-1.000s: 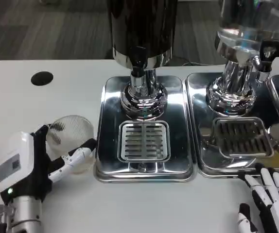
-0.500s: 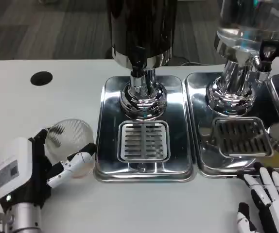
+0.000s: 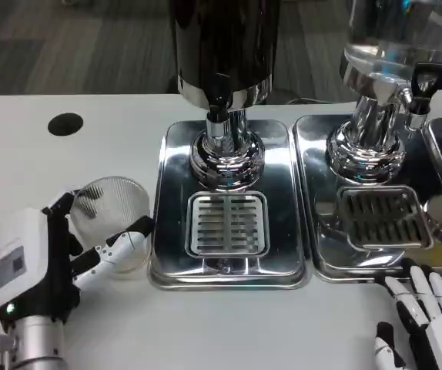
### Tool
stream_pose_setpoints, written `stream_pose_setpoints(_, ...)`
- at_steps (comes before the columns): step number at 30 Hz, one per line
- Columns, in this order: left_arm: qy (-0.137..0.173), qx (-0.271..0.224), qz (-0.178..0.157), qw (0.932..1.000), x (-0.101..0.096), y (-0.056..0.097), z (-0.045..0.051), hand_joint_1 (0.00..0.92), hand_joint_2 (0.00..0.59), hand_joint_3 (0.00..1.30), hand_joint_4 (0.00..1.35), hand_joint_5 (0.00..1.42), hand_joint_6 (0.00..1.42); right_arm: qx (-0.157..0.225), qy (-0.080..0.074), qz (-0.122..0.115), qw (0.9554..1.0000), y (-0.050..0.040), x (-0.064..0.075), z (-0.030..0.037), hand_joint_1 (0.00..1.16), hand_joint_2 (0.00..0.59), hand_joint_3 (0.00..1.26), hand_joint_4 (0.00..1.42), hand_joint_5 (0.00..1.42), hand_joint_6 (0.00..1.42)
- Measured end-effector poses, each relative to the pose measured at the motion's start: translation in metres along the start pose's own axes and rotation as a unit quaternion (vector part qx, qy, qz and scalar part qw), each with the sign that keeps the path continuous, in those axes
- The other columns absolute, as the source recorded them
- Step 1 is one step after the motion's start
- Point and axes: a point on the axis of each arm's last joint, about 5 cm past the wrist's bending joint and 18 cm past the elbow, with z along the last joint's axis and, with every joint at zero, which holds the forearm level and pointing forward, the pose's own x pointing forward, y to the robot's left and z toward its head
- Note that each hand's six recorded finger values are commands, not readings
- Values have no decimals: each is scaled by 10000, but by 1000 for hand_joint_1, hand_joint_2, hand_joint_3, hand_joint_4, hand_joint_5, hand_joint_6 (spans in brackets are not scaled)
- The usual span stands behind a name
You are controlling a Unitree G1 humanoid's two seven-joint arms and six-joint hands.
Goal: Grasp the cup under the faucet to collect the drink, then remove the cup.
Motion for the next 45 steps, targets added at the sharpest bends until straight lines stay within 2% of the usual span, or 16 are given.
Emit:
stream_pose_setpoints(3, -55, -38, -6, 10000, 18, 27, 25, 264, 151, 555, 527, 886, 1150, 1, 1, 3, 10000, 1, -1, 0, 72, 522, 165, 0, 0, 96)
stream_pose_setpoints(9, -263, -130, -55, 9996, 101, 34, 143, 261, 149, 555, 527, 880, 1147, 0, -2, 25, 10000, -2, 2, -1, 75, 521, 165, 0, 0, 97)
stream_pose_setpoints(13, -489, -19, -226, 9985, 167, -5, 244, 260, 147, 546, 517, 873, 1133, -46, -86, 1, 10000, -23, 17, 12, 87, 517, 165, 0, 0, 81)
stream_pose_setpoints(16, -529, -23, -240, 9983, 214, -25, 296, 259, 147, 543, 513, 871, 1129, -79, -106, -14, 9999, -33, 17, 12, 92, 517, 157, 0, 0, 69)
stream_pose_setpoints(22, -702, 88, -488, 9963, 305, -152, 455, 256, 143, 542, 512, 869, 1129, -176, -265, -286, 9991, -138, 59, 46, 96, 517, 152, 0, 0, 66)
stream_pose_setpoints(30, -727, 149, -711, 9947, 361, -288, 546, 254, 143, 541, 511, 868, 1129, -285, -286, -401, 9984, -207, 52, 37, 99, 517, 140, 0, 0, 65)
stream_pose_setpoints(37, -782, 159, -758, 9939, 416, -377, 627, 255, 145, 541, 511, 862, 1129, -290, -304, -508, 9978, -256, 67, 45, 103, 523, 135, 0, 0, 65)
stream_pose_setpoints(42, -852, 152, -785, 9932, 426, -425, 680, 244, 142, 534, 511, 860, 1111, -287, -302, -457, 9981, -260, 68, 47, 106, 526, 134, 0, 0, 65)
stream_pose_setpoints(44, -864, 149, -769, 9932, 419, -434, 683, 212, 127, 521, 483, 822, 1047, -282, -301, -453, 9981, -259, 69, 50, 107, 527, 134, 0, 0, 65)
stream_pose_setpoints(45, -871, 151, -766, 9931, 416, -437, 684, 191, 123, 503, 454, 775, 944, -279, -301, -449, 9981, -259, 70, 51, 107, 527, 134, 0, 0, 65)
